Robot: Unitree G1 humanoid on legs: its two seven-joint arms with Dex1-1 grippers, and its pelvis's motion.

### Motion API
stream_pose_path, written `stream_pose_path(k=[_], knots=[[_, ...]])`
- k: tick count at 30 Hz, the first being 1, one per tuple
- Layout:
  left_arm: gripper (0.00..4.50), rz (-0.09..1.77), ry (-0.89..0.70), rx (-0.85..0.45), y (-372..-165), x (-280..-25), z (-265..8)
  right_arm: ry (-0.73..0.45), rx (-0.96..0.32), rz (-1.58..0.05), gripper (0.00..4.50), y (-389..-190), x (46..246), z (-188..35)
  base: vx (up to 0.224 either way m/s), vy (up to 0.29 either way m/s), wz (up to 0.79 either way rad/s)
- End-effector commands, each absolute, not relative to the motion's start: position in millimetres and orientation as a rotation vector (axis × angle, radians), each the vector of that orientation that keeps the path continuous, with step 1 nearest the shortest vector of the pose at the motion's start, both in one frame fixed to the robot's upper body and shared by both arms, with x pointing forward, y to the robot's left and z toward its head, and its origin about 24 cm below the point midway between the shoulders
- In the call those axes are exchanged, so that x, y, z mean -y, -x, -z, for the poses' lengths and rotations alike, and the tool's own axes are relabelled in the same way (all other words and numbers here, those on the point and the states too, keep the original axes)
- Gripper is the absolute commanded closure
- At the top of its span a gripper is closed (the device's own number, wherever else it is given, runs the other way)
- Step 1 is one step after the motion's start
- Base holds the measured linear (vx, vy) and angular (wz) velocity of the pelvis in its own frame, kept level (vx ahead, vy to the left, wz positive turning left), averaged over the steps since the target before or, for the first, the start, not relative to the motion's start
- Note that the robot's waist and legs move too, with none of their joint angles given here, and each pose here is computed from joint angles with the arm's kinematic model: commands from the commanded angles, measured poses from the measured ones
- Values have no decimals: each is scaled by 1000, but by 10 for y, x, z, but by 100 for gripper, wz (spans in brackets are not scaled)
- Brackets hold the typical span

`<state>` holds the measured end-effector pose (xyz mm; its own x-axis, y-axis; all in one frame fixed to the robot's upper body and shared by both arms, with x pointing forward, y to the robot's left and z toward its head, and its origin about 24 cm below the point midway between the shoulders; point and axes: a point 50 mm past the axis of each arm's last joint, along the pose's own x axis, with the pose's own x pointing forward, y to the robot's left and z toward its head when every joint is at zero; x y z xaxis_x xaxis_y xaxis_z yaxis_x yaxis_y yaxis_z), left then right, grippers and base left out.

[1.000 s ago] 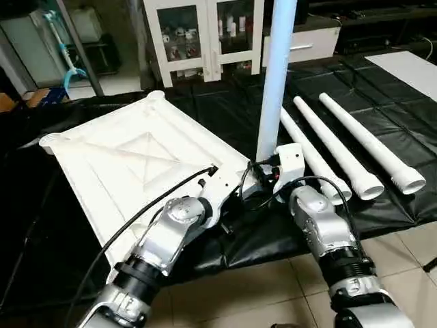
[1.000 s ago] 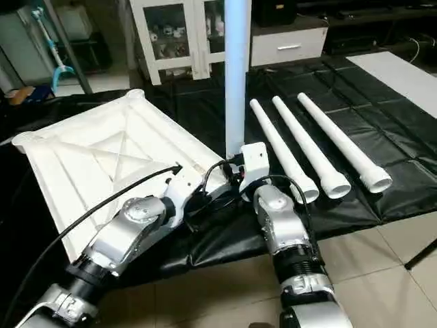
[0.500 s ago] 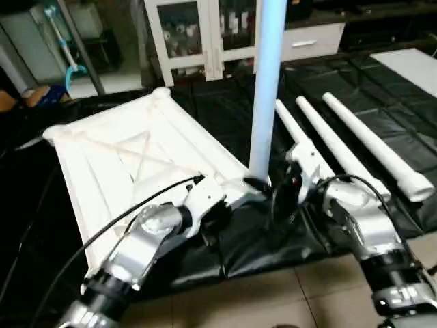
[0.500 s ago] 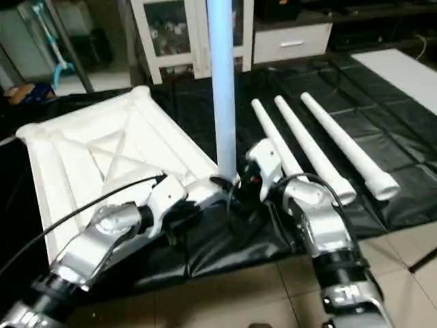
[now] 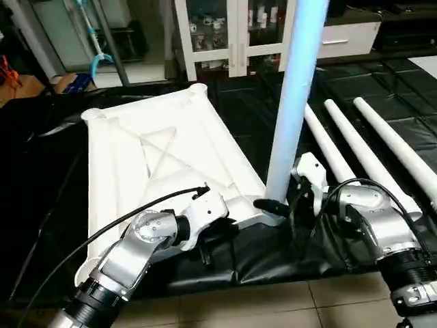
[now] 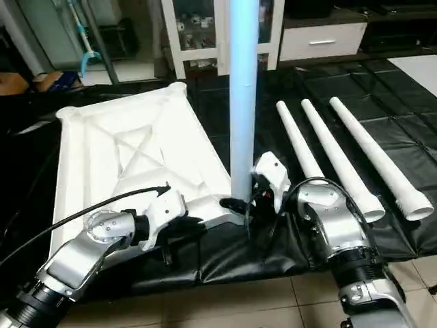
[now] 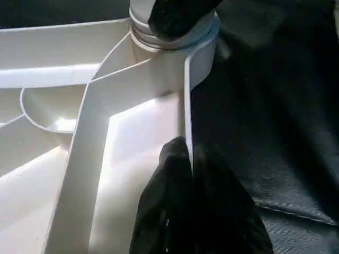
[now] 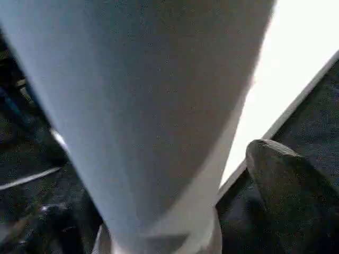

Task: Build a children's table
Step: Rotate leg to tighten

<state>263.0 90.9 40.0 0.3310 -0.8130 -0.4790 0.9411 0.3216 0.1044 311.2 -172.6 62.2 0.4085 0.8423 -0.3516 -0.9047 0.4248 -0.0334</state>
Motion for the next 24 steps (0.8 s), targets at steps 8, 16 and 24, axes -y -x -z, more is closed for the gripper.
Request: stream_pose_path(k=[8,16,24], knots=[[450,1245,-411,-479,-2499,-940,-224,242,-301,-1118,146,-3162,1821,-685,0,0,0],[450,1249,-409,-480,-2496,-935,-226,224,-312,-1136,202,-3156,1829,-672,0,0,0],[450,1249,-404,-486,-2492,-930,-224,207,-303,-1027,238,-3204,1802,-593,0,0,0]])
